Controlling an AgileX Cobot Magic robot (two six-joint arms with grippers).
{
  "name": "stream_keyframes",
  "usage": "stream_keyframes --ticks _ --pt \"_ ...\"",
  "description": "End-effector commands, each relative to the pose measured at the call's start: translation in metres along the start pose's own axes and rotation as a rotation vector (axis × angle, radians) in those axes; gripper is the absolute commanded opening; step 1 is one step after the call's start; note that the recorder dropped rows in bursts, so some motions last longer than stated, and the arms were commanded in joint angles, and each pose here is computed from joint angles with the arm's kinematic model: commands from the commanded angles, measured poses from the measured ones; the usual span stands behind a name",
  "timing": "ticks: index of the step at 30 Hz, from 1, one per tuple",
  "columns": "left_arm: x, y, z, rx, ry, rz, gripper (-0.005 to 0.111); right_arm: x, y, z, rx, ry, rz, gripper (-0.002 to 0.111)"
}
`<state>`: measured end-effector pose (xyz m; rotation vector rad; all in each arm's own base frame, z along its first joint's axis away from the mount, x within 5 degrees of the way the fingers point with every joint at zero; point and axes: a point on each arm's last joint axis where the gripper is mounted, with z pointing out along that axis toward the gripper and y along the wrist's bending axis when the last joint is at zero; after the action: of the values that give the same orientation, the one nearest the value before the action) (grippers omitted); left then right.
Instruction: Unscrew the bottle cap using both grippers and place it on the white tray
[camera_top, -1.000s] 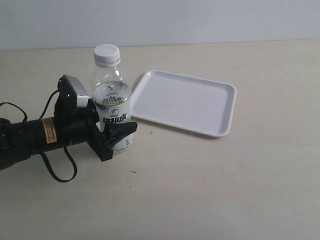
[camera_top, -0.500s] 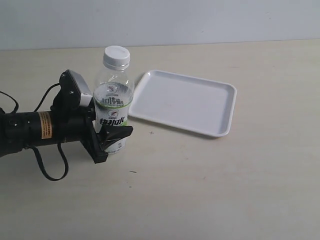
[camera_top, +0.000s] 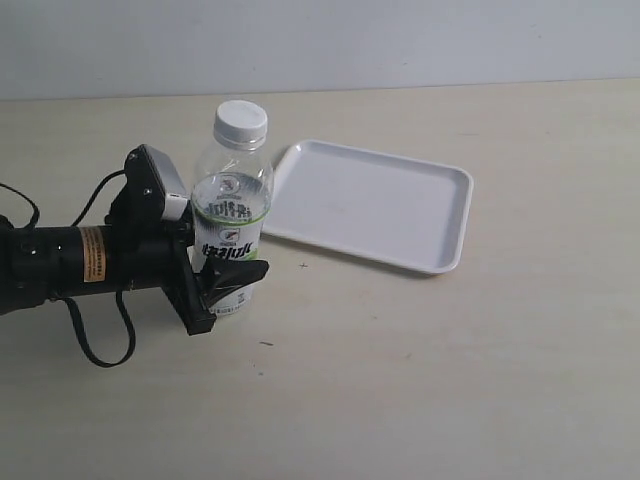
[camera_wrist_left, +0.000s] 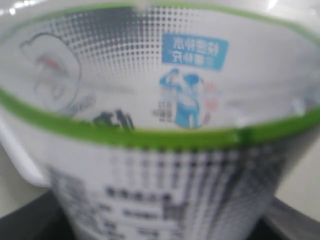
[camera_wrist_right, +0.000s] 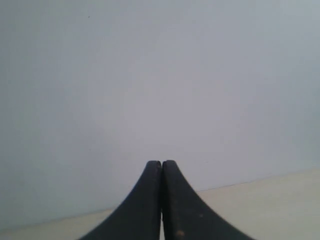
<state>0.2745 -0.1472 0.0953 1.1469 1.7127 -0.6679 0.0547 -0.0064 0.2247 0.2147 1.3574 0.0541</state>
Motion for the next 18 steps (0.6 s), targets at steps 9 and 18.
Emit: stream_keyframes --ticks 9,18 --pt "-0.009 0.000 -0.001 0.000 -0.050 0.018 0.000 -0.003 -0.001 -0.001 -0.006 -0.050 0.488 0.000" --pt "-0.009 0.000 -0.001 0.003 -0.047 0.023 0.000 -0.046 0.009 0.008 -0.042 -0.105 0.398 0.000"
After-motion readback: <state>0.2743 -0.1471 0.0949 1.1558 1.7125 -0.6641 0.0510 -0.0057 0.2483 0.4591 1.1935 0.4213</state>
